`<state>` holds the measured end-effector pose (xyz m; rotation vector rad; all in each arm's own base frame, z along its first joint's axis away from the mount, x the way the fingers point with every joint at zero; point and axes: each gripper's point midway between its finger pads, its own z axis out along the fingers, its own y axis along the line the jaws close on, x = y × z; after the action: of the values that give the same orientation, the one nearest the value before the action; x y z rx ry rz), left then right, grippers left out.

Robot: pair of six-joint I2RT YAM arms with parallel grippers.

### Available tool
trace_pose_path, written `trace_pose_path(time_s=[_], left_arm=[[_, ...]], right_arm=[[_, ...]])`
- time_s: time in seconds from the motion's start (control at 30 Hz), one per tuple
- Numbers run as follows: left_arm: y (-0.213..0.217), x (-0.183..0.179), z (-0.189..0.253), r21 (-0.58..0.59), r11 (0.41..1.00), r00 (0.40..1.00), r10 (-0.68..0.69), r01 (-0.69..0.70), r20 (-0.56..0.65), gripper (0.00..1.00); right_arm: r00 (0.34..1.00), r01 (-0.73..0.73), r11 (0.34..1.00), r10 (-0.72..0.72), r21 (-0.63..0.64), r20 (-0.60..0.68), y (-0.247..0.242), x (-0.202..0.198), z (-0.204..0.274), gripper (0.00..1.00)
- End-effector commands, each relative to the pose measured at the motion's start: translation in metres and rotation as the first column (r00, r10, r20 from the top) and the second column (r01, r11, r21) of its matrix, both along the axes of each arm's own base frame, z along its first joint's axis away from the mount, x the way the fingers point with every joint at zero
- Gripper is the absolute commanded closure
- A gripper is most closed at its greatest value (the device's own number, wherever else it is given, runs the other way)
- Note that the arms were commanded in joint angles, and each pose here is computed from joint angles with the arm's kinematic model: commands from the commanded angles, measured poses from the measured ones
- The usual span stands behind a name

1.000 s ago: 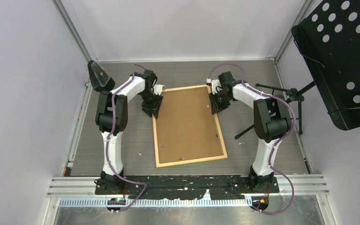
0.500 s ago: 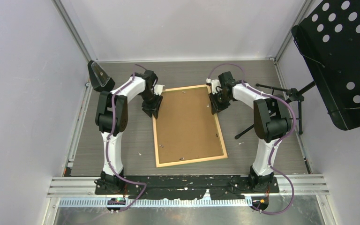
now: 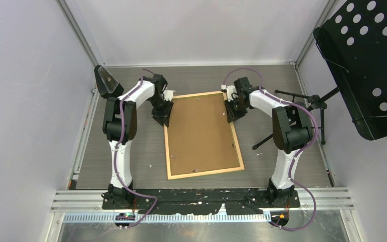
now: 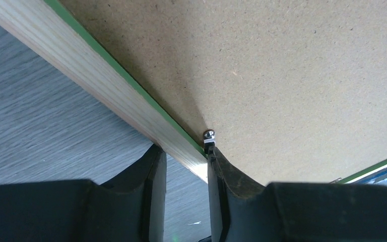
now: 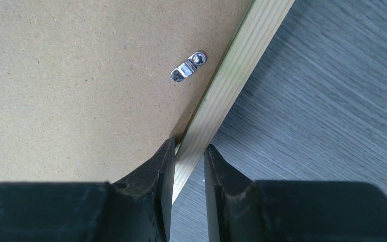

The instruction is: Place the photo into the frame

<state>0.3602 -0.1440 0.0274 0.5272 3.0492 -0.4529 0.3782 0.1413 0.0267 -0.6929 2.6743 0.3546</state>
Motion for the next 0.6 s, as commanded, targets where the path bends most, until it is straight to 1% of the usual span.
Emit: trace_pose_path(time_s=[0.0,0.23,0.37,0.57], left_arm=[[0.012,0.019,0.009,0.03,0.999,0.998,-0.013,0.011,0.066,0.69],[0.001,0.017,0.018,-0.032,0.999,0.998,0.003,-0.001,0.063,0.49],[0.0,0.015,0.017,-0.03,1.0,0.998,0.0,0.001,0.057,0.48],[0.003,0.012,0.007,0.016,1.0,0.998,-0.01,0.009,0.069,0.49]], right_arm=[[0.997,-0.068,0.996,0.07,-0.055,0.038,-0.008,0.002,0.003,0.95],[0.997,-0.073,0.997,0.074,-0.039,0.023,-0.005,0.0,-0.001,0.94],[0.997,-0.074,0.997,0.075,-0.035,0.017,-0.004,-0.001,-0.002,0.95],[0.997,-0.072,0.997,0.072,-0.028,0.016,-0.003,-0.001,-0.002,0.95]])
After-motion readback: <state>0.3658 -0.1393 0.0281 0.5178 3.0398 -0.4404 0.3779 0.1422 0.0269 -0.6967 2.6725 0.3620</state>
